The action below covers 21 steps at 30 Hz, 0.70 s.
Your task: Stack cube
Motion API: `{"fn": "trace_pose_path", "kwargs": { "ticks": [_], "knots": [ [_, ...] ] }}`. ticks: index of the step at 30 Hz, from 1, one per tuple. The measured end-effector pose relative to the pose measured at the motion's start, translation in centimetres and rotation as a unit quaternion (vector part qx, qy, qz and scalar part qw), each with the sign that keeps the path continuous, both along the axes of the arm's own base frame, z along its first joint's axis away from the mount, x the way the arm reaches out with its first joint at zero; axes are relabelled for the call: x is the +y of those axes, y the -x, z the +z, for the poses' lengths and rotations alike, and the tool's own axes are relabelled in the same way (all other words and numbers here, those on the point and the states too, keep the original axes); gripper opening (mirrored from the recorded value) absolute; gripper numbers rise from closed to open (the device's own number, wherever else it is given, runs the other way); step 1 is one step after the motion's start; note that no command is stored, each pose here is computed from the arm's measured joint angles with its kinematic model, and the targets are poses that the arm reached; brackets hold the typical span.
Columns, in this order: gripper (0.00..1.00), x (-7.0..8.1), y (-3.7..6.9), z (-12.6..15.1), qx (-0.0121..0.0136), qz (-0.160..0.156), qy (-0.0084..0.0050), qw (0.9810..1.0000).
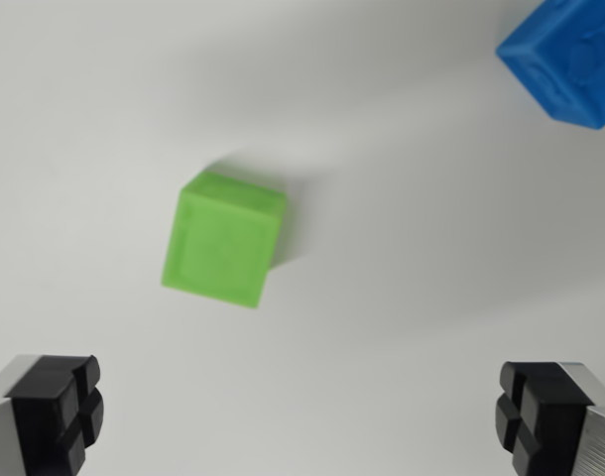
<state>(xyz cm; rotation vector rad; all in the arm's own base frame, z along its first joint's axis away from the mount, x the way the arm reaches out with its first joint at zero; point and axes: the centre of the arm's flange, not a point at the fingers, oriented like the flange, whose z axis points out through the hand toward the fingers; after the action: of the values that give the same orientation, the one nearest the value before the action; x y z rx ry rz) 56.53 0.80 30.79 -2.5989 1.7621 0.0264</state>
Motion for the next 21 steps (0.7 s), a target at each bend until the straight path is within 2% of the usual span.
{"fn": "trace_pose_path", "kwargs": {
  "ticks": [12,21],
  "knots": [
    [1.00,2.7,0.3,-4.0,-0.0019,-0.053,0.0028,0.9986],
    [1.00,4.8,0.5,-7.1,-0.0035,-0.095,0.0049,0.9955]
  ]
}}
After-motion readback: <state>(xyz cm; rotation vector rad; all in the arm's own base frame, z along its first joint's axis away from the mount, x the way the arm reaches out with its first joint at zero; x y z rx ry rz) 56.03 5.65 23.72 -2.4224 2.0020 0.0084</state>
